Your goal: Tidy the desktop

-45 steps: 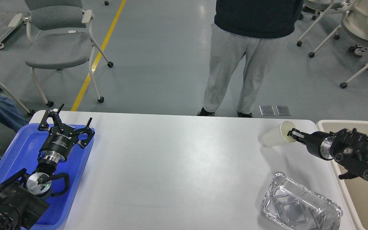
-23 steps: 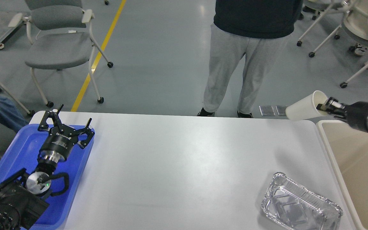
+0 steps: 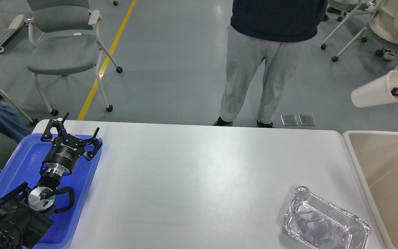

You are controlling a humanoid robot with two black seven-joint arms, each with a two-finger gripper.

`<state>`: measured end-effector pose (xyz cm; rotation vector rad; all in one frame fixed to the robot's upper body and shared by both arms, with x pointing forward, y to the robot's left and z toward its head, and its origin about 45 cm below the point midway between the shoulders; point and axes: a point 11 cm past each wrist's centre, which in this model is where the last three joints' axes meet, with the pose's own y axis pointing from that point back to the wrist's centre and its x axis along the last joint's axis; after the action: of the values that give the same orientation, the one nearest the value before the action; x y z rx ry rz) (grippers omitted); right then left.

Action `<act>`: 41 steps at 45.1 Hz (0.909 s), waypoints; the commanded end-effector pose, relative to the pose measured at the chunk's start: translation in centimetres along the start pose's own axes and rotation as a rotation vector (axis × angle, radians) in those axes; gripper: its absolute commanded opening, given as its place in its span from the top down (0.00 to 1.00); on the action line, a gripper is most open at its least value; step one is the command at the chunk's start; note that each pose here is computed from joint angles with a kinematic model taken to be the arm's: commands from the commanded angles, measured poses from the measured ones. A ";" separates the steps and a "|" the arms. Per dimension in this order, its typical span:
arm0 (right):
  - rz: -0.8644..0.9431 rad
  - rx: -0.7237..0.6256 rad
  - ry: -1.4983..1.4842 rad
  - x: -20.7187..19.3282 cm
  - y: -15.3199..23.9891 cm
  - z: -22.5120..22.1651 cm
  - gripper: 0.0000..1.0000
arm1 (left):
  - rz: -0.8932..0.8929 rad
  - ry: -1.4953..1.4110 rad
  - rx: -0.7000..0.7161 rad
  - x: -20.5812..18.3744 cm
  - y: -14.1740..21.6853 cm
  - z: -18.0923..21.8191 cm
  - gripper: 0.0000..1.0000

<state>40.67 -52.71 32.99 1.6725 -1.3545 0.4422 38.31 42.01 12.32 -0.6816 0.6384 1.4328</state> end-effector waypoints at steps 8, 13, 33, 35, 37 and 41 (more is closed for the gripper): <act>0.390 -0.247 -0.314 1.7 1.3 10.9 1.00 | 0.003 -0.003 -0.001 0.1 0.1 0.2 0.00; 0.514 -0.351 -0.500 0.3 1.6 14.1 1.00 | 0.003 -0.002 0.000 0.1 0.1 0.1 0.00; 0.719 -0.649 -1.133 -8.1 1.1 18.8 1.00 | 0.001 0.001 0.000 0.0 0.0 -0.1 0.00; 0.712 -0.665 -1.170 -9.2 0.8 18.8 1.00 | 0.001 0.003 0.000 0.0 0.0 -0.1 0.00; 0.696 -0.676 -1.196 -10.5 0.4 18.7 1.00 | 0.001 0.003 0.000 0.0 0.0 -0.1 0.00; 0.668 -0.707 -1.202 -12.9 0.3 19.3 1.00 | 0.001 0.003 0.000 0.0 0.0 -0.1 0.00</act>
<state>33.19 -63.44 19.06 0.8803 -2.4887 -0.5100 38.31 41.97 12.27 -0.6816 0.6397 1.4330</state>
